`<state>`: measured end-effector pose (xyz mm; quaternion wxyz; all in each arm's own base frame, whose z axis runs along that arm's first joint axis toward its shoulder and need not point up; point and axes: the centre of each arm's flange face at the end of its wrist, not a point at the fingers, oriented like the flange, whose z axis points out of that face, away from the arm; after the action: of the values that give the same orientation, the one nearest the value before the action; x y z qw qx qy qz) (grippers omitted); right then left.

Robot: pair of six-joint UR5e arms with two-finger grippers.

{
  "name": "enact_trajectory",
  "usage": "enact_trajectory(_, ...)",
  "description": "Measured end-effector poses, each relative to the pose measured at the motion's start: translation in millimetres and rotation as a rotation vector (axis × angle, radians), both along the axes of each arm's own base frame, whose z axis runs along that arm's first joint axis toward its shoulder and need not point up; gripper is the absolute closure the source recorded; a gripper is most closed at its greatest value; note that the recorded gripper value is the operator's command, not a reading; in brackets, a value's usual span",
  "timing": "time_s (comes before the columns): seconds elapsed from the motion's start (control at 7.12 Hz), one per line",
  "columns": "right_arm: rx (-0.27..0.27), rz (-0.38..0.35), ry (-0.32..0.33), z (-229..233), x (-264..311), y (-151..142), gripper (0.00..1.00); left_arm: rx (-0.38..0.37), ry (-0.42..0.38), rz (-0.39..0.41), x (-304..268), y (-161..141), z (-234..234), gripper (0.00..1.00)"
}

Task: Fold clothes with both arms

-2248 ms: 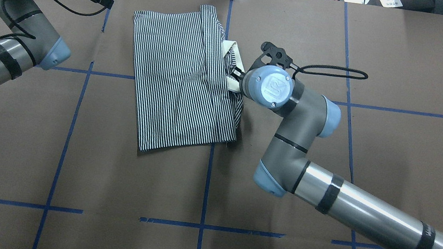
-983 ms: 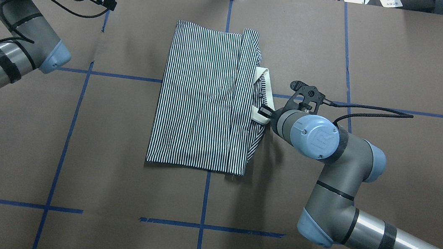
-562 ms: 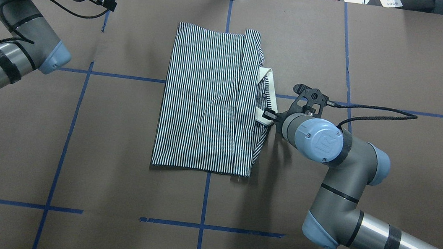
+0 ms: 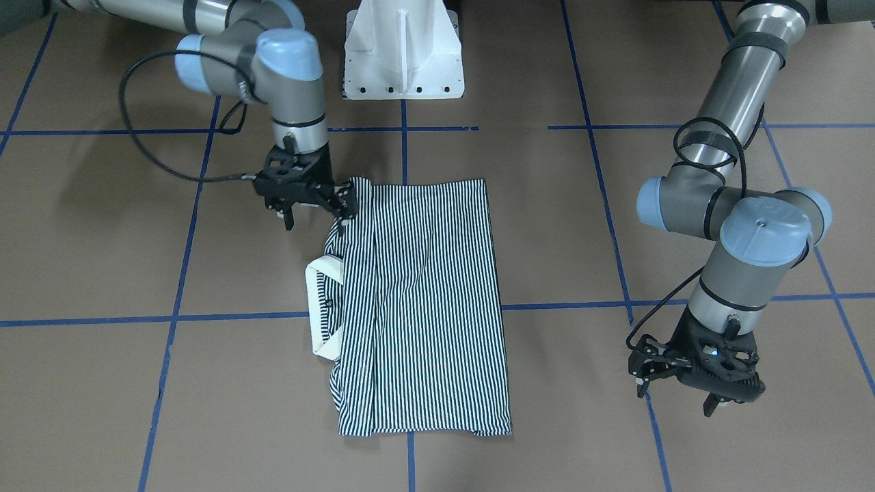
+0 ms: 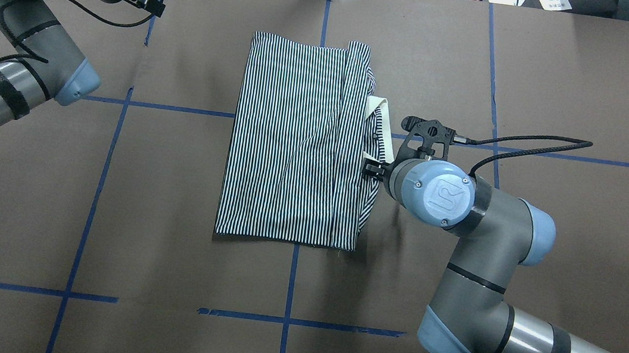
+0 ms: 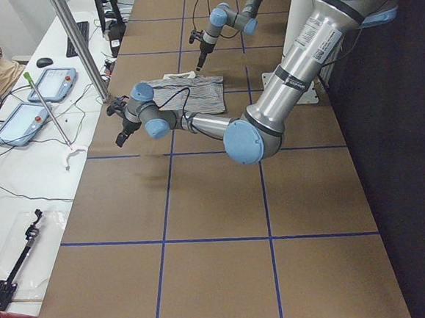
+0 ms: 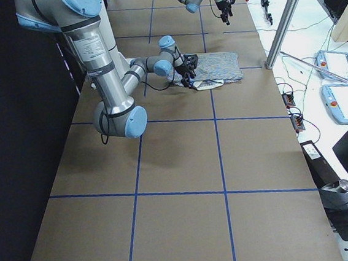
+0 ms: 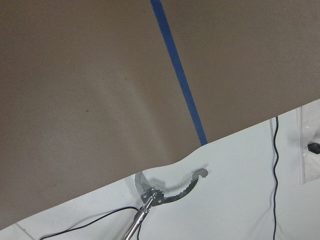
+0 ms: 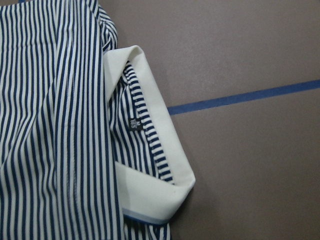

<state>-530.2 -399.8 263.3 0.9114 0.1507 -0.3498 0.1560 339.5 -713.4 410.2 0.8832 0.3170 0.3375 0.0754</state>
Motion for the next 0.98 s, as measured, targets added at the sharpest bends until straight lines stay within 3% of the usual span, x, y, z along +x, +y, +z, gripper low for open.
enact_trajectory(0.14,0.0,-0.053,0.035,-20.6,-16.7,19.1,0.01,0.0,0.0,0.0,-0.1,0.3,0.2,0.0)
enact_trajectory(0.28,0.011,-0.115,0.072,-36.6,-32.6,36.9,0.31,0.0,0.001,0.0,-0.2,0.5,0.0,0.0)
enact_trajectory(0.42,0.029,-0.183,0.122,-46.2,-45.4,52.0,0.49,-0.001,0.001,0.001,-0.3,0.7,0.3,0.0)
enact_trajectory(0.7,0.113,-0.344,0.224,-47.1,-59.7,70.4,0.5,0.001,0.003,0.002,-0.3,2.2,0.0,0.0)
enact_trajectory(0.98,0.2,-0.454,0.294,-46.5,-69.3,72.4,0.54,0.005,0.005,0.002,-3.3,7.5,2.0,0.0)
